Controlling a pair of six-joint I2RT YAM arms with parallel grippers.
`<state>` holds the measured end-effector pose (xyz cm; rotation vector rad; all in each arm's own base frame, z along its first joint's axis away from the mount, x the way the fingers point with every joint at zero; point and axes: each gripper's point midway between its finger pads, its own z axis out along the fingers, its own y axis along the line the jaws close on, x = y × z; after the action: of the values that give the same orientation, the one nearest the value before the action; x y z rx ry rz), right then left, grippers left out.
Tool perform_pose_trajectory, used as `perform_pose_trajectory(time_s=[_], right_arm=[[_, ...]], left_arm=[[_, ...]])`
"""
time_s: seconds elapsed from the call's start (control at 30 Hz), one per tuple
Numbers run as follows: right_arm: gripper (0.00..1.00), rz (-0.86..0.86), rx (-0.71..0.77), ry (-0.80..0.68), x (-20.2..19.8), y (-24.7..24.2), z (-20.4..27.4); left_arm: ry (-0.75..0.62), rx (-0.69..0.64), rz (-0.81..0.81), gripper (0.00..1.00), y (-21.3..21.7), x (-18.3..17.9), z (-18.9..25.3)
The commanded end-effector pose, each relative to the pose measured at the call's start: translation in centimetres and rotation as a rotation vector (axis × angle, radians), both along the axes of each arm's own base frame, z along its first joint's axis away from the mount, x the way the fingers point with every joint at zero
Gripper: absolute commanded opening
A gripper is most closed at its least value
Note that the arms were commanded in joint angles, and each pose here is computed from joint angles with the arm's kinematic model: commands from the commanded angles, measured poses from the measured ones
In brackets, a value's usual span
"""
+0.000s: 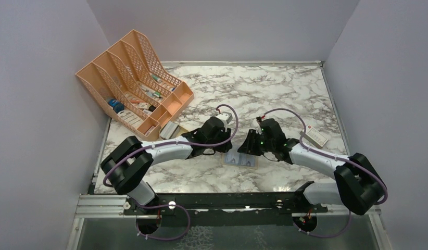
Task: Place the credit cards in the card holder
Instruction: Insert the credit card into the card holder.
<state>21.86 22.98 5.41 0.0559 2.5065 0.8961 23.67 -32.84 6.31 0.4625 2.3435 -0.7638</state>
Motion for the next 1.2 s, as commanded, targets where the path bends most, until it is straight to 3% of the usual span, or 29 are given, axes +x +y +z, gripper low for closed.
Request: perform_pose_trajectory(time_s=[0.0, 0.33, 0.53, 0.63, 0.73, 0.83, 1.17], right_arm=[[0.30, -0.021, -0.014, -0.027, 1.7, 1.3, 0.8], [0.17, -0.048, -0.120, 0.030, 1.6, 0.1, -2.3], [0.10, -0.032, -0.173, 0.100, 0.4, -0.4, -5.2], [0.01, -0.047, -0.200, 0.106, 0.2, -1.1, -5.8], [0.01, -0.052, -0.207, 0.113, 0.1, -1.2, -6.2], [0.01, -0.053, -0.219, 0.134, 0.0, -1.2, -6.7], [0.01, -0.061, -0.220, 0.138, -0.6, -1.7, -7.2]], left_arm=[[-0.070, 0.050, 0.004, 0.31, 1.0, 0.6, 1.0], [-0.026, 0.142, 0.059, 0.16, 2.9, 0.6, -0.4], [0.001, 0.041, 0.122, 0.13, 2.7, 0.1, 2.4], [0.021, -0.088, 0.073, 0.21, 1.4, -1.2, 4.1], [0.077, -0.236, -0.024, 0.33, -0.3, -3.5, 4.9], [0.147, -0.303, -0.053, 0.41, -0.9, -4.9, 4.2], [0.181, -0.208, 0.043, 0.57, 1.2, -4.9, 0.4]])
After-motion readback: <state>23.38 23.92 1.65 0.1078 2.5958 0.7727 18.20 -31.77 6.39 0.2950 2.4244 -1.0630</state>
